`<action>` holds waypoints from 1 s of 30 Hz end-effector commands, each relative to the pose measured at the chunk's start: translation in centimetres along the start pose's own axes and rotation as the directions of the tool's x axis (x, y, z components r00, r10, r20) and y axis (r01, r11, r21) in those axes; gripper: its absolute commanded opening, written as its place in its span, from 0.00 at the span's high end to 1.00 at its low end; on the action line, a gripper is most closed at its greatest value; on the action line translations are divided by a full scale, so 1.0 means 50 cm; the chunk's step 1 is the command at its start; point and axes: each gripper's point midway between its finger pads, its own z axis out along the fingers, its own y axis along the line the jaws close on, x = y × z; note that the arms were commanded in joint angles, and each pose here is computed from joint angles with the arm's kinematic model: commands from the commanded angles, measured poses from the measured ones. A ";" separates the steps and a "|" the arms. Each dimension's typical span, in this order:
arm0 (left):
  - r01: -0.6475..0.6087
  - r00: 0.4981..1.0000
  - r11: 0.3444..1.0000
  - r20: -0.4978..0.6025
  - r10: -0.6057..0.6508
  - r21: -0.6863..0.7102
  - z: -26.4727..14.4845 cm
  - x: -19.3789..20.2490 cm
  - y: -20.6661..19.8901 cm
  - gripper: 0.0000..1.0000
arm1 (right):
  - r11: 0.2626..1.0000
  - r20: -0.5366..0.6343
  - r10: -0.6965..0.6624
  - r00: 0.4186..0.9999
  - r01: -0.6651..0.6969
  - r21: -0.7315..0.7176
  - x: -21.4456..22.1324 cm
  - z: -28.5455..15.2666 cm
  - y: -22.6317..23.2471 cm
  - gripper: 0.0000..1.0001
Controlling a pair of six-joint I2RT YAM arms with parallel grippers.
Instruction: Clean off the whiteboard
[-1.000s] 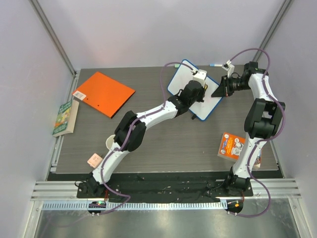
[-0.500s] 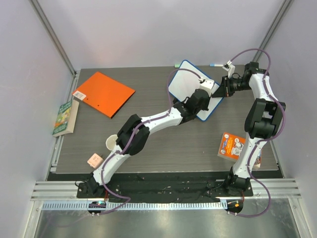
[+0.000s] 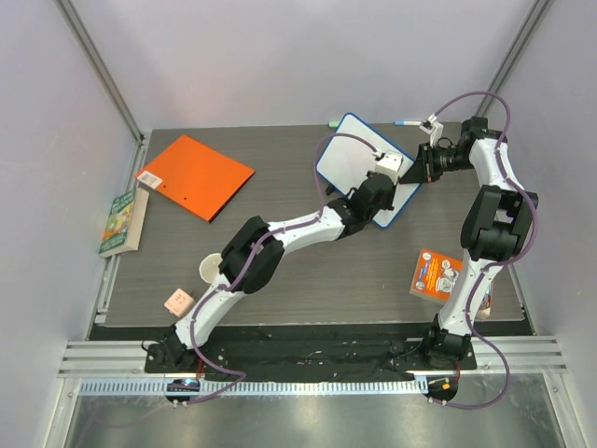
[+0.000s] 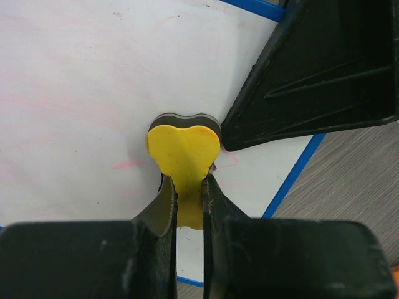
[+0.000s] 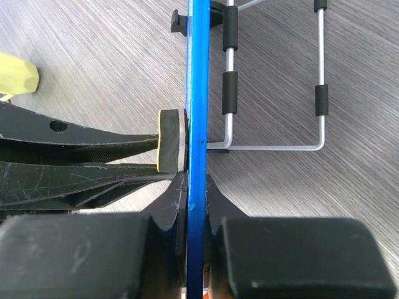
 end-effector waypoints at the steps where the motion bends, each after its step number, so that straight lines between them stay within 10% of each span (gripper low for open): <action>1: -0.042 0.913 0.994 -0.399 0.080 0.105 -0.049 0.357 -0.040 1.00 | 0.998 -0.189 -0.052 0.981 0.045 -0.043 0.092 0.064 0.014 0.99; 21: -0.018 0.912 0.995 -0.406 0.056 0.096 -0.061 0.354 -0.048 1.00 | 0.998 -0.187 -0.052 0.981 0.045 -0.045 0.088 0.064 0.017 0.99; 30: 0.205 0.908 0.977 -0.362 -0.210 -0.052 -0.031 0.300 0.082 1.00 | 0.998 -0.188 -0.053 0.981 0.046 -0.042 0.089 0.061 0.018 0.99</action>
